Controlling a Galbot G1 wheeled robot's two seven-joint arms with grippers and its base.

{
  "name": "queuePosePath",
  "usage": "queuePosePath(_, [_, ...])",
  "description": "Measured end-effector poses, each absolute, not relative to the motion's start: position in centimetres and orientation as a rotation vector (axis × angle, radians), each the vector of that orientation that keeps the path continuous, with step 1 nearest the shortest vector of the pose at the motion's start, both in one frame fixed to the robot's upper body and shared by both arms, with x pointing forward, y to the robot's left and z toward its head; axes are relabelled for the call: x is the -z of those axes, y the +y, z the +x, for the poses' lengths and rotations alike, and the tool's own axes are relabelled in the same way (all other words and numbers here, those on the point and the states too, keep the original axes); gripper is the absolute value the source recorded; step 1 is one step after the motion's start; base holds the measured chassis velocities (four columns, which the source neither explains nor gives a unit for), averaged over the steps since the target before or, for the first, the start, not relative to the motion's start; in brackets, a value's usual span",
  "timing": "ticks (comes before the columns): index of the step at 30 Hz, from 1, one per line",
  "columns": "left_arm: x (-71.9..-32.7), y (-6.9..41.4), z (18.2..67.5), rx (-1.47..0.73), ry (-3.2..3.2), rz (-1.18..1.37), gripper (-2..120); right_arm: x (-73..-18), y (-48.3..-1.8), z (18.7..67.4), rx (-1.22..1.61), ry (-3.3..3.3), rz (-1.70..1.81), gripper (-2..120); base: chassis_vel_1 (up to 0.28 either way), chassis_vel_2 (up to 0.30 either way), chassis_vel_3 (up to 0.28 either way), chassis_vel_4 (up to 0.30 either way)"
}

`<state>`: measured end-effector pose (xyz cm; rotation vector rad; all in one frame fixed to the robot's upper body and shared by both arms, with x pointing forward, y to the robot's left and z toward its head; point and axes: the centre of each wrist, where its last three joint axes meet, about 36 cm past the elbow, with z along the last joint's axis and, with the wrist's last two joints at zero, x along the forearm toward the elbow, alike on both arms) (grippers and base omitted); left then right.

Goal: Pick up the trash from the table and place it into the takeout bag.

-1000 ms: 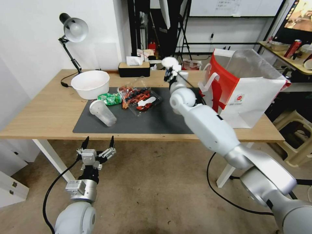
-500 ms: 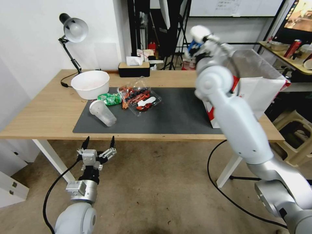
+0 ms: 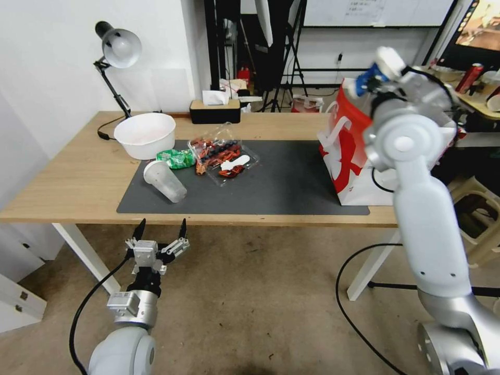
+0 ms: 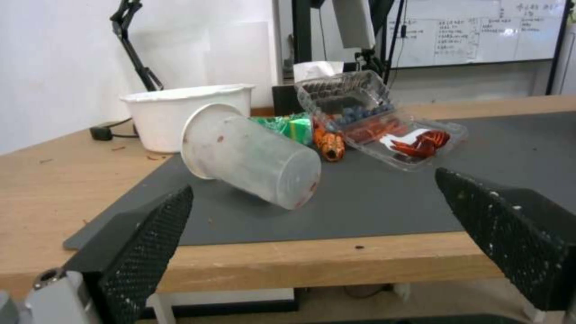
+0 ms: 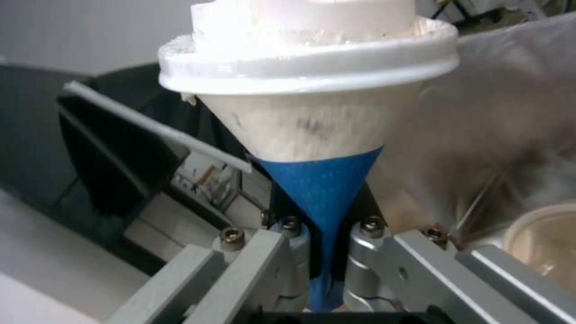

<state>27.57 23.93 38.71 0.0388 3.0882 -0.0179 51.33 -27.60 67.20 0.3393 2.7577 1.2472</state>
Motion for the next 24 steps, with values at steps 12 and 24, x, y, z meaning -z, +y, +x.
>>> queuePosePath(12, [-38.6, 23.4, 27.5, 0.014, 3.087, 0.074, 100, -65.4, -29.3, 49.9, -1.281, 2.776, 0.427, 11, 0.000, 0.000, 0.000, 0.000])
queuePosePath(24, [-38.6, 23.5, 27.3, -0.002, 3.082, 0.076, 100, -65.7, -29.4, 49.9, -1.299, 2.781, 0.424, 55, 0.000, 0.000, 0.000, 0.000])
